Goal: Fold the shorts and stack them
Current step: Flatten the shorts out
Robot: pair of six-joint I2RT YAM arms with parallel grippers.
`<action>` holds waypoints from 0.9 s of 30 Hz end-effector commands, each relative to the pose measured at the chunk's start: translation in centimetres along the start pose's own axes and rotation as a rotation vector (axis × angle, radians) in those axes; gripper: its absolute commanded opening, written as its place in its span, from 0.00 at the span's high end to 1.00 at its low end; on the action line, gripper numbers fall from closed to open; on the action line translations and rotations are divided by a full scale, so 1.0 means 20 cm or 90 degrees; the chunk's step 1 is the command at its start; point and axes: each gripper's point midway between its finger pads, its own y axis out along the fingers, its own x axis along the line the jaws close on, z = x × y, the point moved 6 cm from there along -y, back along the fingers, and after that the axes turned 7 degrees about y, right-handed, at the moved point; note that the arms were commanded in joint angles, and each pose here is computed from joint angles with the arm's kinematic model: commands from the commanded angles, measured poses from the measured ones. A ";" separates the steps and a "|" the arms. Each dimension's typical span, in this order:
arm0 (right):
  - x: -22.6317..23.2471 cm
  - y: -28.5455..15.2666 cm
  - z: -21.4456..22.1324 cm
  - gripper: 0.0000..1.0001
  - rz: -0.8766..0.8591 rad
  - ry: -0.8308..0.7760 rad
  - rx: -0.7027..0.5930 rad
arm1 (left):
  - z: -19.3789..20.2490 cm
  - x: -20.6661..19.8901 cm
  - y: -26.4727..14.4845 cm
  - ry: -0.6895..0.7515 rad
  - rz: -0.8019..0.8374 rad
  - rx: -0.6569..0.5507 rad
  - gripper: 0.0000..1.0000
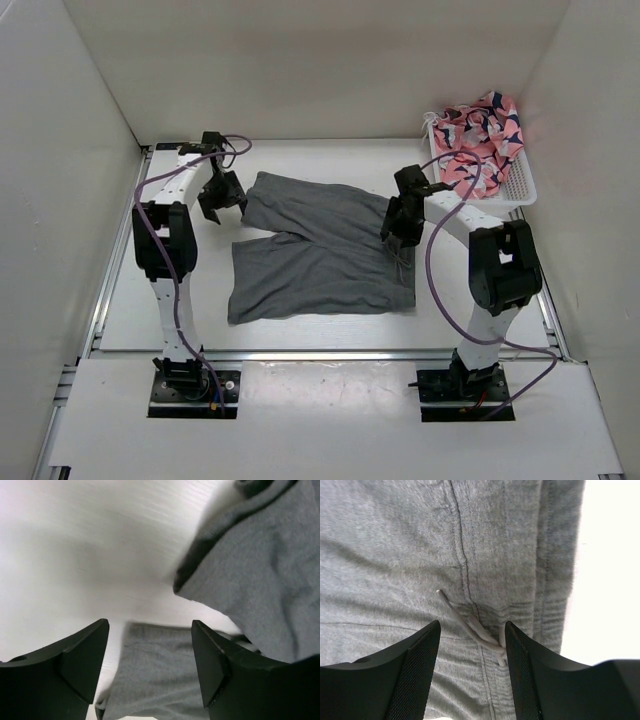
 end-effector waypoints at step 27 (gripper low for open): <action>-0.04 -0.24 -0.02 0.40 -0.015 -0.004 -0.068 | 0.29 0.08 -0.08 -0.026 -0.056 0.006 0.69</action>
